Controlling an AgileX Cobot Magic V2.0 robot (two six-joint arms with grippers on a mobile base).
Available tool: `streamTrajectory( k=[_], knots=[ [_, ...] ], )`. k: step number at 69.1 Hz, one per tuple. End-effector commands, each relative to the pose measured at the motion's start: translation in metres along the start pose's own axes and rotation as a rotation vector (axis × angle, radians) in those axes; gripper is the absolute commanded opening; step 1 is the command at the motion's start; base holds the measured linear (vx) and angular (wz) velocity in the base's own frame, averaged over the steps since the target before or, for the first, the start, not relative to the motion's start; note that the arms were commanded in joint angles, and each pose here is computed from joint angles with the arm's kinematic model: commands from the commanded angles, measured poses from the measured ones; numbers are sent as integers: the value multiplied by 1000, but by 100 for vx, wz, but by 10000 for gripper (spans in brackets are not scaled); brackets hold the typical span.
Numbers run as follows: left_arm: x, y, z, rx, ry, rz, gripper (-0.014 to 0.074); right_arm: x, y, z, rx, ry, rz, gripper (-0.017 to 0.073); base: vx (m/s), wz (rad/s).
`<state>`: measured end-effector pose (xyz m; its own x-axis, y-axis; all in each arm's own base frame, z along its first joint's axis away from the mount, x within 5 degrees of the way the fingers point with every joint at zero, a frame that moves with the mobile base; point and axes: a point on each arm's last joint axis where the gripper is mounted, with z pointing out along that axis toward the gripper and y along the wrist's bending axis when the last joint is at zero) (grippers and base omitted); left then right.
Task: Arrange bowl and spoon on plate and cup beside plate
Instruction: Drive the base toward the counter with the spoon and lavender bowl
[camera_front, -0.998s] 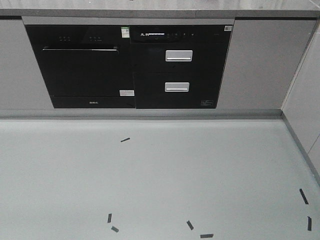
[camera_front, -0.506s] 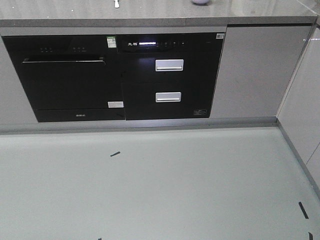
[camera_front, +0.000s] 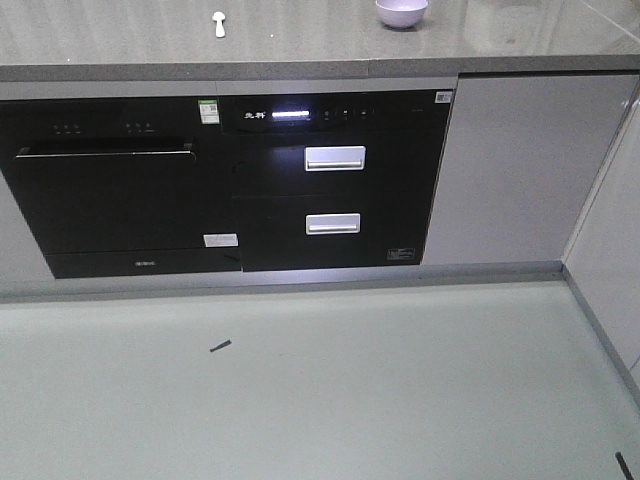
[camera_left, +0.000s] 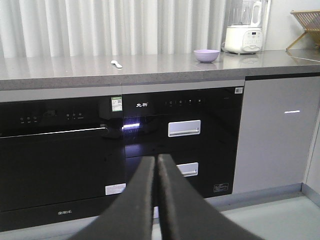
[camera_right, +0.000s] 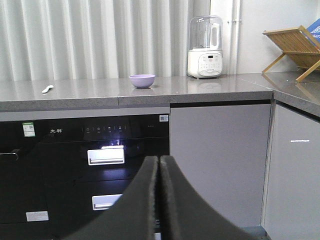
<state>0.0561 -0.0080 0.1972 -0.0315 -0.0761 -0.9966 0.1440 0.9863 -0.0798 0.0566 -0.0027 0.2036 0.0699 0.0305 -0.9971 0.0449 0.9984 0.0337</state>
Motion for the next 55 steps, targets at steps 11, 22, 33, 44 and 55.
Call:
streamTrajectory(
  k=[11, 22, 33, 44, 55],
  knots=[
    [-14, -2, -3, 14, -110, -11, -7, -5, 0, -1, 3, -73, -10, -10, 28, -1],
    [-14, -2, -3, 14, -110, -11, -7, -5, 0, -1, 3, -73, -10, -10, 27, -3],
    [-14, -2, -3, 14, -110, -11, -7, -5, 0, -1, 3, -73, -10, -10, 26, -4],
    [-14, -2, -3, 14, -110, -11, -7, -5, 0, -1, 3, -73, -10, -10, 25, -5],
    [-14, -2, -3, 14, -110, -11, -7, -5, 0, -1, 3, -73, -10, -10, 25, -5]
  ],
)
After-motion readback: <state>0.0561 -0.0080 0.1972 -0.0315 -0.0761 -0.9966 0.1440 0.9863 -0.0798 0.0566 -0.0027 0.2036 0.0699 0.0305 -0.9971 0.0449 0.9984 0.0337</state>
